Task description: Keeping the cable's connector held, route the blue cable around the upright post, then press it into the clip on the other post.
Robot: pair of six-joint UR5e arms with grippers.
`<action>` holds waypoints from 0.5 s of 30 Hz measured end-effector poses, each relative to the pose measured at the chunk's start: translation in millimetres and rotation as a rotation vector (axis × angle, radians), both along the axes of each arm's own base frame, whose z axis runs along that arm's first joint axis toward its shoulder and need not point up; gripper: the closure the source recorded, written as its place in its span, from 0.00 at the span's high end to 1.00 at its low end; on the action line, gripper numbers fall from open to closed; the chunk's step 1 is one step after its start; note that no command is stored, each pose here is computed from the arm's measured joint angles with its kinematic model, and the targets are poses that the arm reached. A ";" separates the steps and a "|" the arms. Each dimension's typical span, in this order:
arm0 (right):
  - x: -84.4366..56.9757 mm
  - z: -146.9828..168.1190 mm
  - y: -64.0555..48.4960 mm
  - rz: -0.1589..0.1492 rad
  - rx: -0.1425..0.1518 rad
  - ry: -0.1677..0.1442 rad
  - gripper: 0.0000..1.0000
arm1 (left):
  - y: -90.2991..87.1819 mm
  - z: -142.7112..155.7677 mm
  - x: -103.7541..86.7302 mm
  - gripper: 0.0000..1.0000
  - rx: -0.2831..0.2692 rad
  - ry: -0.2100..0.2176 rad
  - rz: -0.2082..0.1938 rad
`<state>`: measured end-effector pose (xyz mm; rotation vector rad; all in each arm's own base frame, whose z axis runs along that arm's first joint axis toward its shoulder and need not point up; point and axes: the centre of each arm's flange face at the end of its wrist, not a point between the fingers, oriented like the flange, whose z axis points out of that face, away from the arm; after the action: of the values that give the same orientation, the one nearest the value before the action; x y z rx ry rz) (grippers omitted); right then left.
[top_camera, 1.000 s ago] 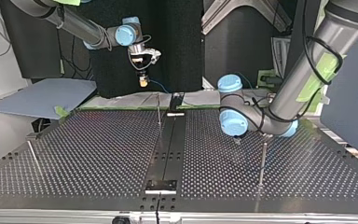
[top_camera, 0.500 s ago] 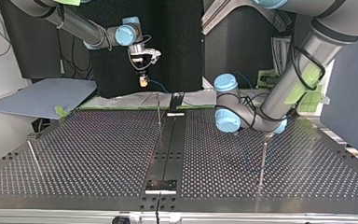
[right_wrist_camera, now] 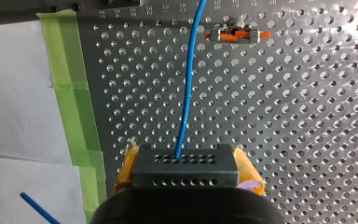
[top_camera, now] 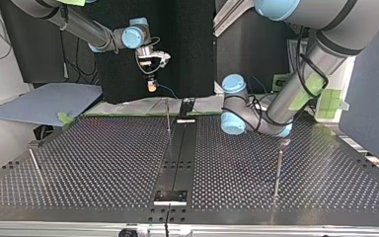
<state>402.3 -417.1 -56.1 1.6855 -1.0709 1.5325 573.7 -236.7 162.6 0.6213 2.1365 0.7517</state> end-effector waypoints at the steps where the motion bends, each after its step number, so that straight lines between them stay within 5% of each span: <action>1: 0.0 0.0 -0.1 0.000 0.000 0.000 0.00 | -1.3 -4.9 -1.4 1.00 0.003 0.013 -0.003; 6: -0.1 -0.1 0.1 0.000 0.000 0.000 0.00 | -11.7 -23.6 -6.8 1.00 -0.008 0.058 -0.037; 15: 0.0 0.1 -0.1 0.000 -0.001 0.000 0.00 | -26.6 -27.8 -13.0 1.00 -0.035 0.063 -0.062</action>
<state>402.4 -417.1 -56.0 1.6849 -1.0705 1.5330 560.6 -263.3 134.8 0.6982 2.1724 0.6675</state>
